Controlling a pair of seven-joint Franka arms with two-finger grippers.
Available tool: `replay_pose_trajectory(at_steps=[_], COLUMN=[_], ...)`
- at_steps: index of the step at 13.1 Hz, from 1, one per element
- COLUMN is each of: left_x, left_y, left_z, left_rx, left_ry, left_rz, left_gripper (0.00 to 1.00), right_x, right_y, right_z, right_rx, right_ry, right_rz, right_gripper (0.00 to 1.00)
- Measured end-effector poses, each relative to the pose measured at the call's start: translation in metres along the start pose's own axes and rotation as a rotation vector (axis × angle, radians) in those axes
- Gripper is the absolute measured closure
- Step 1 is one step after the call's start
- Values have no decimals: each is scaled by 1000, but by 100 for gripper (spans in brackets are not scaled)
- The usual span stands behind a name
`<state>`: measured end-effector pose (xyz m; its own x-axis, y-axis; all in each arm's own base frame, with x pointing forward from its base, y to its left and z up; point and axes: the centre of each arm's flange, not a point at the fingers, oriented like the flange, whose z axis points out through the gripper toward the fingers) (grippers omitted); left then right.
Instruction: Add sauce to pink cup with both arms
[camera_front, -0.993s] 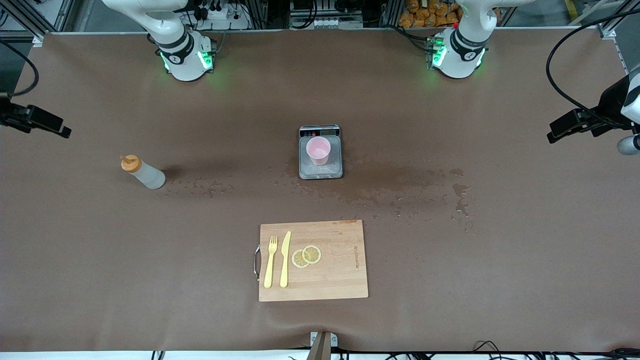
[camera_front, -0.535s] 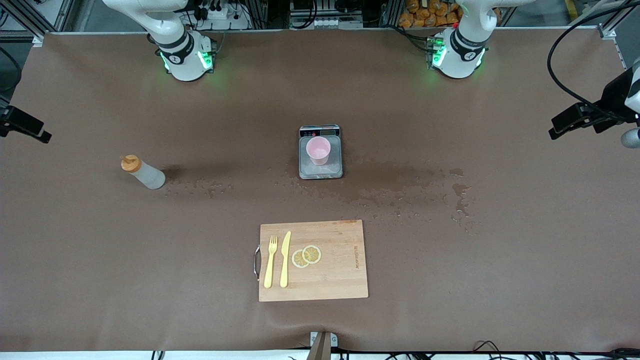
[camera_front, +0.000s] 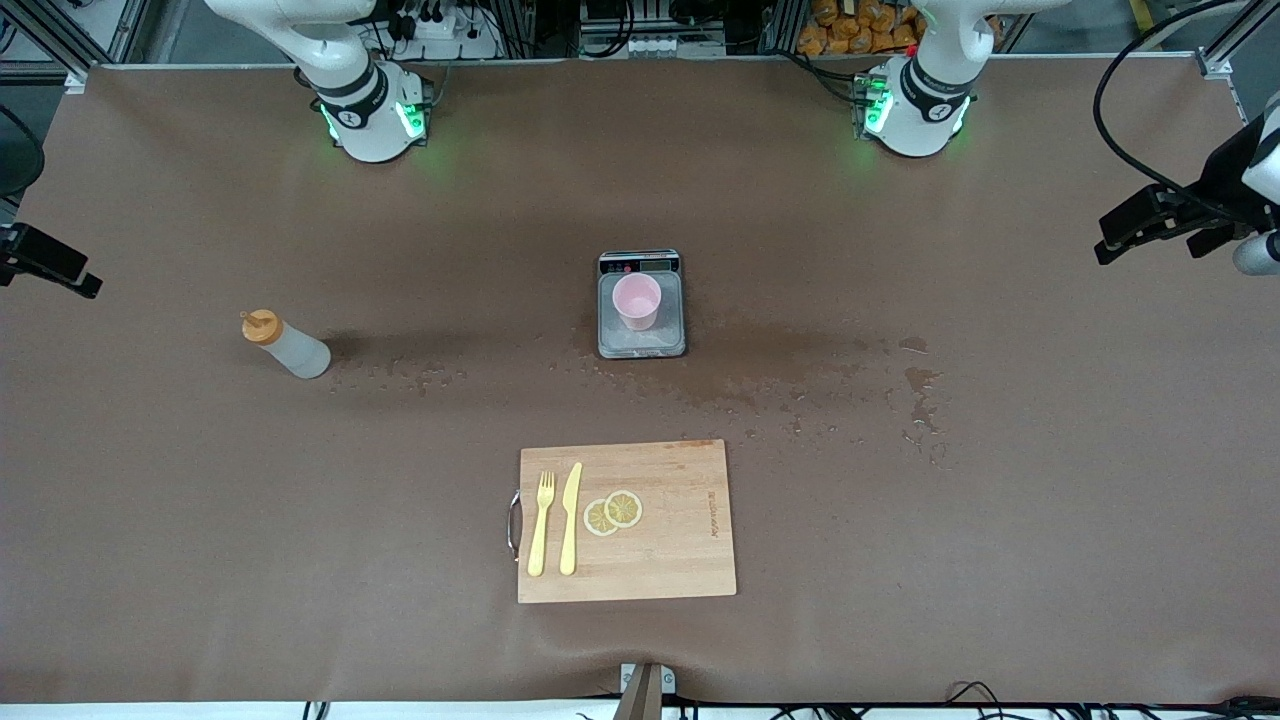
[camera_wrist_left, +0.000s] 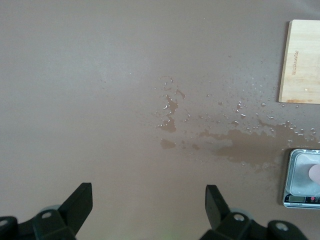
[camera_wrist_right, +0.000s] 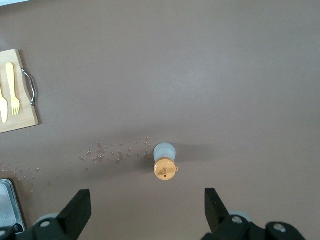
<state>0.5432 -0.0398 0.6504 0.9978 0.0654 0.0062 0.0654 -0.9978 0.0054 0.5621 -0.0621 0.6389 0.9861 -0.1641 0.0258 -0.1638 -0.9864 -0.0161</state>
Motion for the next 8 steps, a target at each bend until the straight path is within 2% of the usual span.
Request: replay_pose_trajectory(at_steps=[8], left_x=[-3], left_y=[-6], left_z=[-12], left_rx=[-1], left_ry=[12], left_rz=[-8], left_gripper=[0], right_x=[0], right_y=[-2], right_z=[-1], right_rx=[0], right_ry=[3], right_rz=[-4], right_gripper=[0])
